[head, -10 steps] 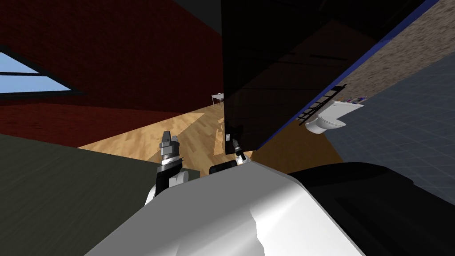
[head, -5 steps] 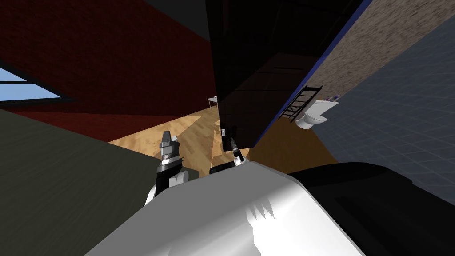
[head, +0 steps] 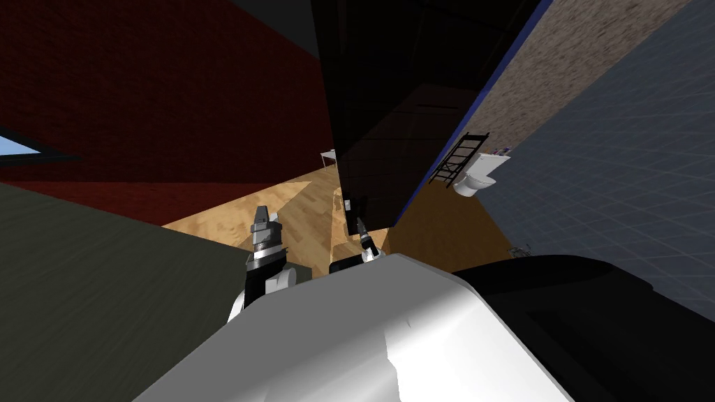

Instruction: Push the door open

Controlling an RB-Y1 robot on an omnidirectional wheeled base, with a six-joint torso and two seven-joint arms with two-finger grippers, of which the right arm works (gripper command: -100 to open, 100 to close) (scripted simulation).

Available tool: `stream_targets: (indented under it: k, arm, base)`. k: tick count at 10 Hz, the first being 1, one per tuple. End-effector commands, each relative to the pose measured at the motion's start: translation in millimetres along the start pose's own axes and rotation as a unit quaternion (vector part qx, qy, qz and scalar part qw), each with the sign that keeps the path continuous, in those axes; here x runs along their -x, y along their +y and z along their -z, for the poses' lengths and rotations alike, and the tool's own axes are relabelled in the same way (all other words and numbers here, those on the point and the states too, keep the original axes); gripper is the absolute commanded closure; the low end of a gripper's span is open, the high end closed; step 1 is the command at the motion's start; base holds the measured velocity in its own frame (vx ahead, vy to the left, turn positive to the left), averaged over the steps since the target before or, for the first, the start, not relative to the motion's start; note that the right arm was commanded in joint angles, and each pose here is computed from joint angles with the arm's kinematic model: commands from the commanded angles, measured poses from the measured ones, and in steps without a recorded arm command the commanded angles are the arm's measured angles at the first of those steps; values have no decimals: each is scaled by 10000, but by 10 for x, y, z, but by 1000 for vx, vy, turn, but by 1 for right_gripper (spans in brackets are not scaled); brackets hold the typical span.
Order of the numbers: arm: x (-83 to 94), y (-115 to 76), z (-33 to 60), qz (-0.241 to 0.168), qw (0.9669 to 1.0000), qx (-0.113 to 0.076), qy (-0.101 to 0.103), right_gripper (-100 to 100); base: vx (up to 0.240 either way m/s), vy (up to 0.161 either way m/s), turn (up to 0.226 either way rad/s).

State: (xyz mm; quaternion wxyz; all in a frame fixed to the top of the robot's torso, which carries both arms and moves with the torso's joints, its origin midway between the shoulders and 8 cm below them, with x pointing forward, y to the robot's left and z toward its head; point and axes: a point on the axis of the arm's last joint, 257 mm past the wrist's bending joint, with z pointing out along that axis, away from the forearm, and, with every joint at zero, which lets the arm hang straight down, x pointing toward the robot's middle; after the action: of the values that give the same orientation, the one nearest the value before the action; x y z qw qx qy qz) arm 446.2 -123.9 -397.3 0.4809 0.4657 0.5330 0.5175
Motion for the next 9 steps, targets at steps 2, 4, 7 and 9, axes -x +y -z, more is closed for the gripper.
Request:
stream_targets:
  k: [2, 4, 7, 9]
  arm:
    - [-276, 63, 14, -140, 9999, 9, 59, -100]
    - [-29, 21, -5, 47, 10000, -4, 17, -100]
    - [124, 1, -16, 158, 9999, -9, -21, -100]
    - [176, 2, -32, 173, 9998, -6, -50, -100]
  base:
    - [-64, 31, -64]
    - [48, 6, 2]
    - [268, 7, 26]
    - [235, 60, 24]
